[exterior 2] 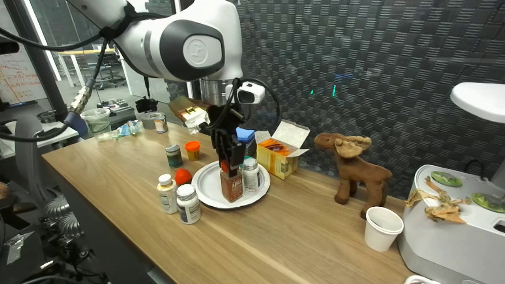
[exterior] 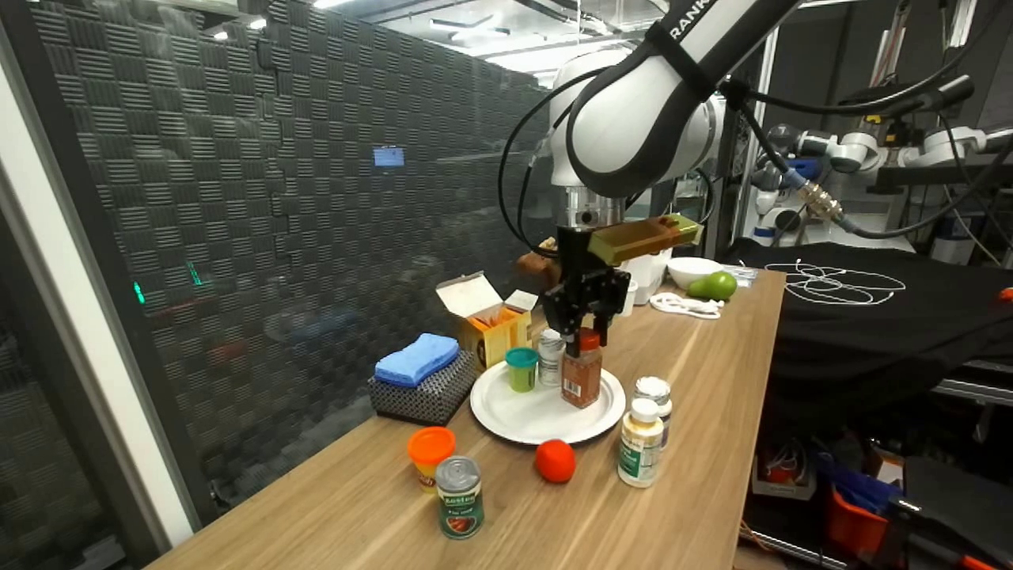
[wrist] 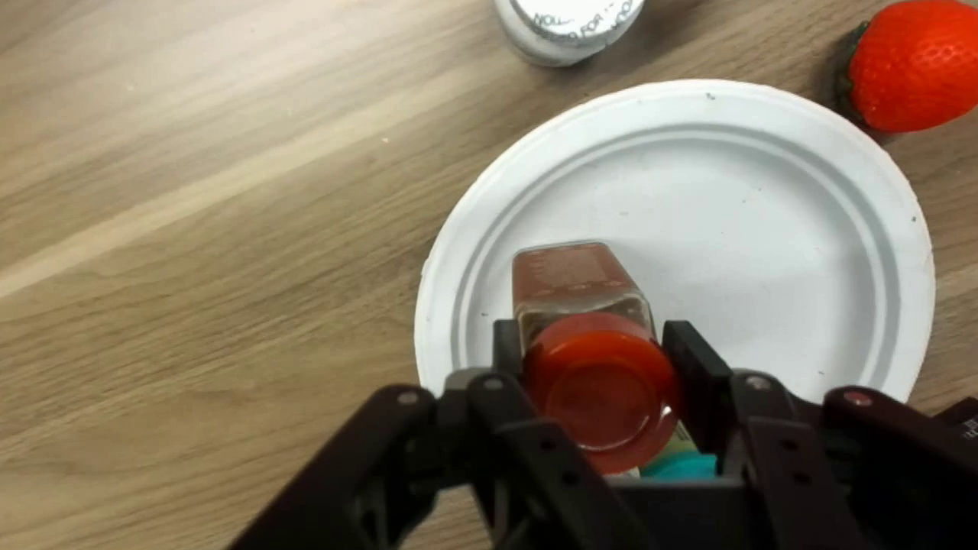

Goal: Put all the bottles and the orange plushie that are around the white plate on the white plate

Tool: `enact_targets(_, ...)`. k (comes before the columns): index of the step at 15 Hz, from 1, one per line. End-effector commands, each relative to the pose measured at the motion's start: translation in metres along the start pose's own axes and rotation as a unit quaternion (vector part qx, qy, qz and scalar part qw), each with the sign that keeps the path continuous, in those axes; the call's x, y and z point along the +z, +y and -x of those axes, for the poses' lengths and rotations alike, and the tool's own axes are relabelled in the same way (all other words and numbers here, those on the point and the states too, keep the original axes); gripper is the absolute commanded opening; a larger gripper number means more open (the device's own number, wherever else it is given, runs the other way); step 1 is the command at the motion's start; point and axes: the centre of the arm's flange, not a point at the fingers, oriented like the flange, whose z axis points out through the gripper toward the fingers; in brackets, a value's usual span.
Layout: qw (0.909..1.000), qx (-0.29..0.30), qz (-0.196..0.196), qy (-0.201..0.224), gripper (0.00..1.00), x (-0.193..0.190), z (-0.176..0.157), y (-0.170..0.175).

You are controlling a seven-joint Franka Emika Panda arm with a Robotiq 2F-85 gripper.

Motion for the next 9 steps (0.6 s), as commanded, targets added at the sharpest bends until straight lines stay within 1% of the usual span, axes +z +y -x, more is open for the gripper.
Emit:
enact_targets(1, 0.9999, -0.004, 0.005, -0.012, 0.24, 0.004, -0.020, 0.002)
enact_targets(5, 0.9997, -0.003, 0.013, -0.021, 0.24, 0.006, -0.022, 0.001)
enact_targets(6, 0.9997, -0.003, 0.014, -0.021, 0.26, 0.004, -0.022, 0.001)
enact_targets(7, 0.9996, -0.004, 0.014, -0.022, 0.74, 0.002, -0.021, 0.002)
enact_targets(8, 0.9996, -0.005, 0.016, -0.023, 0.74, 0.000, -0.019, 0.003)
enact_targets(9, 0.9996, -0.001, 0.017, -0.023, 0.81, -0.006, -0.012, 0.006)
